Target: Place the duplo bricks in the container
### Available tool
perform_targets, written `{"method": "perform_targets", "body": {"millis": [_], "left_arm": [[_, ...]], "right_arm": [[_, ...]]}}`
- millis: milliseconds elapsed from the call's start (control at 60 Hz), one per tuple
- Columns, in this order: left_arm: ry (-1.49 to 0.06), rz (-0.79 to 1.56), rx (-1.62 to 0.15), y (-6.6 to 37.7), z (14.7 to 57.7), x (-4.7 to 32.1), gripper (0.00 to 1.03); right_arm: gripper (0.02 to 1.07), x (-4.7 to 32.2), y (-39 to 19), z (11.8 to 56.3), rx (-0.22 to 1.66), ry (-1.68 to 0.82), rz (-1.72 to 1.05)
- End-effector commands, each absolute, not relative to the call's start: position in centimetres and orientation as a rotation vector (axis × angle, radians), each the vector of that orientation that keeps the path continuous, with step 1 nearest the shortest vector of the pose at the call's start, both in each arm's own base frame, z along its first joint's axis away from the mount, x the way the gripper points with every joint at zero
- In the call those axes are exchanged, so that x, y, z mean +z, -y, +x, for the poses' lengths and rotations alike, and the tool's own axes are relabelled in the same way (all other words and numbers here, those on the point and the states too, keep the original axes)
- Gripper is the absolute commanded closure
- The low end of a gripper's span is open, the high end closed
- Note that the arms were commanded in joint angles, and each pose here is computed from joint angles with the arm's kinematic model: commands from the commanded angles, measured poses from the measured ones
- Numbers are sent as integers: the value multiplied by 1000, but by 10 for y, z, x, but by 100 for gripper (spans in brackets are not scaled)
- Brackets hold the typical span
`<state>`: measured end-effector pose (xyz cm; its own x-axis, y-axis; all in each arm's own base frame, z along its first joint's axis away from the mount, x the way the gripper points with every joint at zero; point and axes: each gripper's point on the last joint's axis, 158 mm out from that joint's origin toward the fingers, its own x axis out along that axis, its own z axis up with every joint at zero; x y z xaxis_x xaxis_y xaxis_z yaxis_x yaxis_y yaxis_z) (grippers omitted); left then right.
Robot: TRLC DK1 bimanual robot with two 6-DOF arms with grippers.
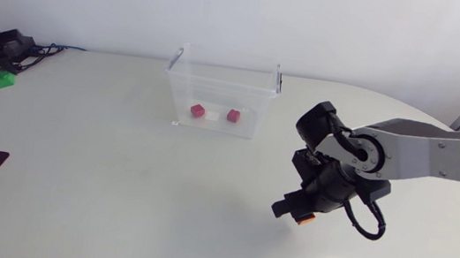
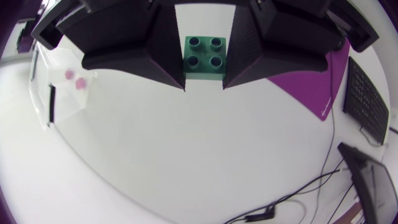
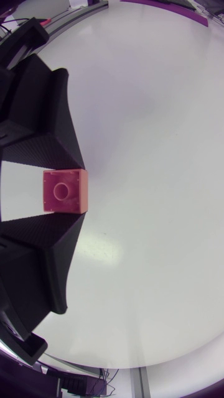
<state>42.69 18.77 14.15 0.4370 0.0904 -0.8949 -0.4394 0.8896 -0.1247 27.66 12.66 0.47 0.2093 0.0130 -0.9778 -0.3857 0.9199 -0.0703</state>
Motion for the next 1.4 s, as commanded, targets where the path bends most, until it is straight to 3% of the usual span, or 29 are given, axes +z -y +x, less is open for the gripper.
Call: {"method": "perform_targets", "body": {"millis": [0,250,600,767,1083,1133,1217,1300,1383], "left_arm": [[-1083,-343,262,-140,427,148,82],[-1057,-263,37,-15,447,174,82],[-872,-214,-232,101,484,219,82],[-797,-210,-322,142,505,239,82],[-773,-200,-368,185,574,214,74],[-775,-198,-367,187,583,208,65],[-842,-173,-357,192,594,185,21],[-926,-134,-357,195,587,166,5],[-965,-98,-340,193,578,160,4]], "right_arm": [[88,4,-125,272,290,-1339,-334],[88,18,-128,278,302,-1302,-306],[88,62,-144,295,358,-1175,-234],[88,88,-151,307,375,-1104,-209],[88,138,-164,331,398,-964,-187],[88,147,-166,336,403,-934,-186],[88,163,-170,349,410,-882,-186],[88,177,-173,364,408,-836,-179],[88,189,-177,380,404,-790,-165]]}}
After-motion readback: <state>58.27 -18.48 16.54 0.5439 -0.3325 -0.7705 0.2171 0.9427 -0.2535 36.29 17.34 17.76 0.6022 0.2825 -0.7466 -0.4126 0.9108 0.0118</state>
